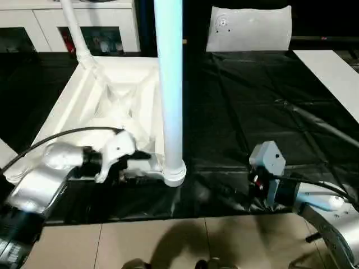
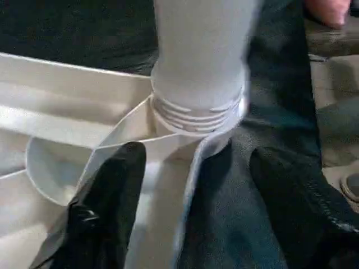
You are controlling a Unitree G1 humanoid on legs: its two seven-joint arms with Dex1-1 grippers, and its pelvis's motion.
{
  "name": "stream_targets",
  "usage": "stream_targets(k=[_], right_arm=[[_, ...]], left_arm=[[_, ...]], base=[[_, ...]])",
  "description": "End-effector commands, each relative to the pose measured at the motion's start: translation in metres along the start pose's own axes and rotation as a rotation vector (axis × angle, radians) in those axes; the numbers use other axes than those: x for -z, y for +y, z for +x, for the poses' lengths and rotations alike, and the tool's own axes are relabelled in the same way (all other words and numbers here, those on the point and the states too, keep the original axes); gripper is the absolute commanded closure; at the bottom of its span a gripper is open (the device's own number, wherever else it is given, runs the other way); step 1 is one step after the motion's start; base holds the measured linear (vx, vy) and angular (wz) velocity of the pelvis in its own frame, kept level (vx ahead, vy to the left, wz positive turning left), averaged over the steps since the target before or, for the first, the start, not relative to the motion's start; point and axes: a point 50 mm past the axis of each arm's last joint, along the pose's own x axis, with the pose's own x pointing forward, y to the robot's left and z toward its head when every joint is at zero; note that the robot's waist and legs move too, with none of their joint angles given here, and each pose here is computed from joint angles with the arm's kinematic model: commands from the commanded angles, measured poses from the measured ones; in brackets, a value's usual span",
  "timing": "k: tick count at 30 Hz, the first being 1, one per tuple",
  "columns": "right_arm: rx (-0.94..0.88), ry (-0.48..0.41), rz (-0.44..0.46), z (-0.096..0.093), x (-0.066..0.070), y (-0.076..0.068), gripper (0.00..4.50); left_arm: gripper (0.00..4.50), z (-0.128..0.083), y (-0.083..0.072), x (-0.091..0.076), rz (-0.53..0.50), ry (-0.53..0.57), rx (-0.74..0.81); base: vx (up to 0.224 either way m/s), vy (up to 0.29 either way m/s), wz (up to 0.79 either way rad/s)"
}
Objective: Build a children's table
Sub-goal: Move to table, then rotate leg to tighten
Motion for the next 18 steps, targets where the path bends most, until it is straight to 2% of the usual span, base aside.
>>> stream_targets(k=[1,7,12,14,18], right_arm=[[-0.032,-0.002,-0.002,0.0,-0.003,0.002,0.0],[-0.059,0.047,0.009,0.0,0.002,0.006,0.0],[-0.058,0.054,0.005,0.001,0.004,0.008,0.0],[-0.051,0.055,0.004,0.002,0.004,0.007,0.0],[-0.047,0.065,0.009,0.003,0.006,0.007,0.0]], left_arm=[[1.5,0.003,0.005,0.004,0.001,0.029,0.019],[1.88,0.005,0.015,0.012,-0.04,0.047,0.037],[2.22,0.004,0.019,0.017,-0.046,0.066,0.04],[2.5,0.004,0.02,0.018,-0.053,0.061,0.042],[2.7,0.004,0.022,0.02,-0.048,0.06,0.05]], base=[[0.0,0.0,0.0],[0.0,0.0,0.0],[0.0,0.0,0.0],[0.0,0.0,0.0],[0.0,0.0,0.0]])
